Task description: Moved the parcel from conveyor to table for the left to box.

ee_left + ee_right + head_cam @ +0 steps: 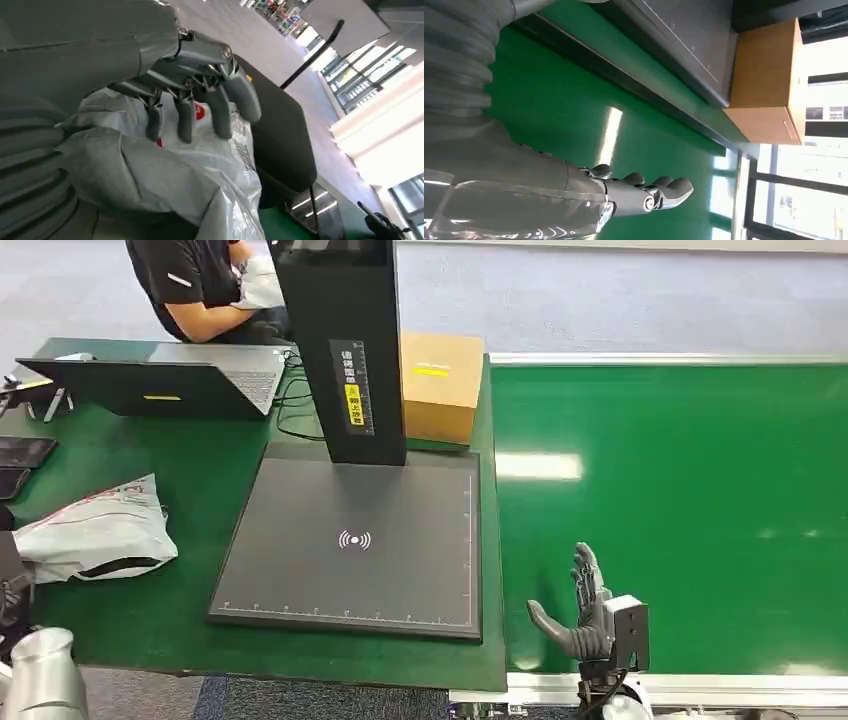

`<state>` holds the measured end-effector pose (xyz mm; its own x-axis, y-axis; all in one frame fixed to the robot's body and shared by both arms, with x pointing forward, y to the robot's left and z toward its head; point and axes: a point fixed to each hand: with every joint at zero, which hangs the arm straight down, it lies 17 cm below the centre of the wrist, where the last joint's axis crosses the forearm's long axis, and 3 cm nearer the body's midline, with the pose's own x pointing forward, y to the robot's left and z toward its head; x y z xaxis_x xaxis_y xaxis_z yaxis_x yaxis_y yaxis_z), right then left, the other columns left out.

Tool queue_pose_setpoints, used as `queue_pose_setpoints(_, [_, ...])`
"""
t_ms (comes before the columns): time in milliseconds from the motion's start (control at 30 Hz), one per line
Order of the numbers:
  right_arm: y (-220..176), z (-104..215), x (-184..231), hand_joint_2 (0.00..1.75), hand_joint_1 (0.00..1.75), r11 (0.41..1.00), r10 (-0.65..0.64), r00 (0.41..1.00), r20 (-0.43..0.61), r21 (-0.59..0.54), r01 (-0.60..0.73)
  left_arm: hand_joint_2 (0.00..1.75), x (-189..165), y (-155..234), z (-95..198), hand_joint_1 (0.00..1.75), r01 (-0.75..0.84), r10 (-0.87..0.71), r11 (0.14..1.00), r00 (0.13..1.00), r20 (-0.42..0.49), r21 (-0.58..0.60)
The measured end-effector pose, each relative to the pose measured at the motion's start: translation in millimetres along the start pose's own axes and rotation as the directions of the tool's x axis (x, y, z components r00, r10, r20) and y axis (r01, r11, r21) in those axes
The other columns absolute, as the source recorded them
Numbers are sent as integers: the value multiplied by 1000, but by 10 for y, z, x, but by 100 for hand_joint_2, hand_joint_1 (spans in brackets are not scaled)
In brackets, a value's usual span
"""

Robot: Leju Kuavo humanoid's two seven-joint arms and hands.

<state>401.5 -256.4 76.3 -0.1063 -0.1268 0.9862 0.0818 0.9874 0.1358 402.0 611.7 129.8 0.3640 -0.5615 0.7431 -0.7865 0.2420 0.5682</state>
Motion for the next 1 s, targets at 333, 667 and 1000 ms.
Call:
queue_pose_setpoints(333, [19,7,-14,175,0,1000,2,1000,-2,5,-2,175,94,-279,216,0,-245,243,966,970,-28,-86])
queue_pose_setpoints(667, [16,9,24,175,0,1000,-5,1000,19,4,5,175,831,484,483,0,-468,431,874,871,237,132])
queue_pose_setpoints(1000, [-7,15,83,175,0,1000,-14,998,53,1,14,175,1766,334,1006,0,-781,829,560,521,204,-276])
